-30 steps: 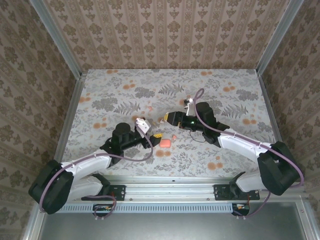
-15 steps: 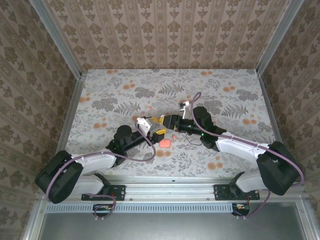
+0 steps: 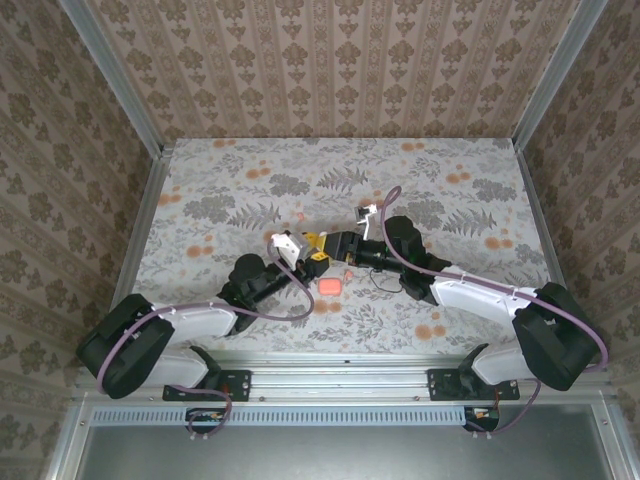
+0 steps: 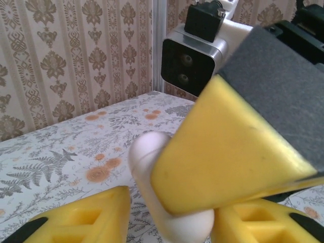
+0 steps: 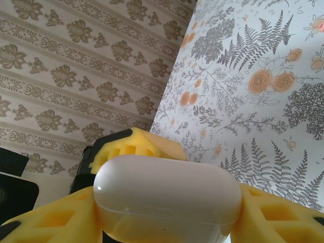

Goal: Insert the wireless bluetooth earbuds into the charging case

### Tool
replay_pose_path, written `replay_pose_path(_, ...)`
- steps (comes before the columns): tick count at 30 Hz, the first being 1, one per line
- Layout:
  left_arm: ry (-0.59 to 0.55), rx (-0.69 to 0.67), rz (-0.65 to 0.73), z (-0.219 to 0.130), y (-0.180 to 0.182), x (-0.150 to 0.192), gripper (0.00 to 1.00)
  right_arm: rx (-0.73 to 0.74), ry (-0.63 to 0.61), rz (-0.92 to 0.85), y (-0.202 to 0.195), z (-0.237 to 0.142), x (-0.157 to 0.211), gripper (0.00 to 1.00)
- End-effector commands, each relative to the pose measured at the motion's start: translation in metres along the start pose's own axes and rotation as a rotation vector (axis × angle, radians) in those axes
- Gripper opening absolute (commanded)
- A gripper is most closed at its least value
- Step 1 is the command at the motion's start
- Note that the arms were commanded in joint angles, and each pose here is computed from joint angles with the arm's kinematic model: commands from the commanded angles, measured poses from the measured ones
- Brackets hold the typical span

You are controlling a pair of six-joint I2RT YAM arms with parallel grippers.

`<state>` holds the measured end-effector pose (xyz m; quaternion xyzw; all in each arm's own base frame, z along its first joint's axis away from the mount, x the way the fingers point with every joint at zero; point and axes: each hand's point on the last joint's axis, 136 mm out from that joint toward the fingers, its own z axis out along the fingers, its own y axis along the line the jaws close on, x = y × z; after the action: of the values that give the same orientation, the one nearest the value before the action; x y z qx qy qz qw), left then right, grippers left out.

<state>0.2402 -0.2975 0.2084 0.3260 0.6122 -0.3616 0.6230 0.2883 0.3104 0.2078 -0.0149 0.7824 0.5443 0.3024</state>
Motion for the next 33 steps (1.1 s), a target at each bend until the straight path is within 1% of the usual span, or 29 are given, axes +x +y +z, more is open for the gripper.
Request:
replay_pose_path(1, -0.042, -0.006, -0.007, -0.003, -0.002, -0.01, 0.38, -0.033, -0.011, -0.009, 0.009, -0.002, -0.001, 0.56)
replay_pose_path(6, -0.037, 0.006, -0.013, -0.003, -0.004, -0.011, 0.29, -0.033, -0.008, -0.01, 0.009, -0.001, 0.0, 0.56)
replay_pose_path(10, -0.021, 0.009, -0.02, -0.004, -0.005, -0.01, 0.26, -0.027, -0.011, -0.034, 0.011, -0.002, -0.002, 0.58)
replay_pose_path(11, -0.015, 0.013, -0.025, -0.005, -0.005, -0.009, 0.26, -0.018, -0.011, -0.053, 0.011, -0.004, -0.002, 0.6)
replay_pose_path(12, -0.012, 0.017, -0.035, -0.005, -0.004, -0.009, 0.25, 0.0, -0.014, -0.075, 0.011, -0.007, -0.003, 0.64)
replay_pose_path(13, -0.007, 0.026, -0.042, -0.006, -0.004, -0.008, 0.25, 0.015, -0.017, -0.1, 0.01, -0.01, -0.004, 0.69)
replay_pose_path(14, -0.004, 0.037, -0.053, -0.006, -0.004, -0.008, 0.24, 0.032, -0.024, -0.136, 0.01, -0.015, -0.007, 0.77)
replay_pose_path(15, -0.003, 0.041, -0.068, -0.007, -0.002, -0.008, 0.24, 0.042, -0.044, -0.168, 0.011, -0.022, -0.012, 0.8)
replay_pose_path(18, -0.002, 0.091, -0.088, -0.01, -0.004, -0.009, 0.23, 0.043, -0.094, -0.267, 0.015, -0.042, -0.023, 0.82)
replay_pose_path(20, 0.0, 0.128, -0.092, -0.01, -0.007, -0.011, 0.23, 0.043, -0.112, -0.334, 0.017, -0.055, -0.029, 0.82)
replay_pose_path(23, 0.001, 0.189, -0.097, -0.01, -0.012, -0.014, 0.23, 0.003, -0.093, -0.461, 0.021, -0.07, -0.03, 0.81)
replay_pose_path(25, -0.001, 0.237, -0.099, -0.011, -0.018, -0.016, 0.23, -0.025, -0.055, -0.547, 0.022, -0.077, -0.025, 0.79)
replay_pose_path(28, 0.002, 0.34, -0.1, -0.012, -0.033, -0.02, 0.22, -0.046, 0.037, -0.656, 0.018, -0.083, -0.019, 0.76)
replay_pose_path(30, 0.007, 0.394, -0.107, -0.012, -0.04, -0.022, 0.22, -0.107, 0.091, -0.761, 0.022, -0.088, -0.01, 0.72)
replay_pose_path(33, 0.001, 0.454, -0.113, -0.012, -0.048, -0.028, 0.22, -0.167, 0.135, -0.92, 0.025, -0.092, 0.001, 0.69)
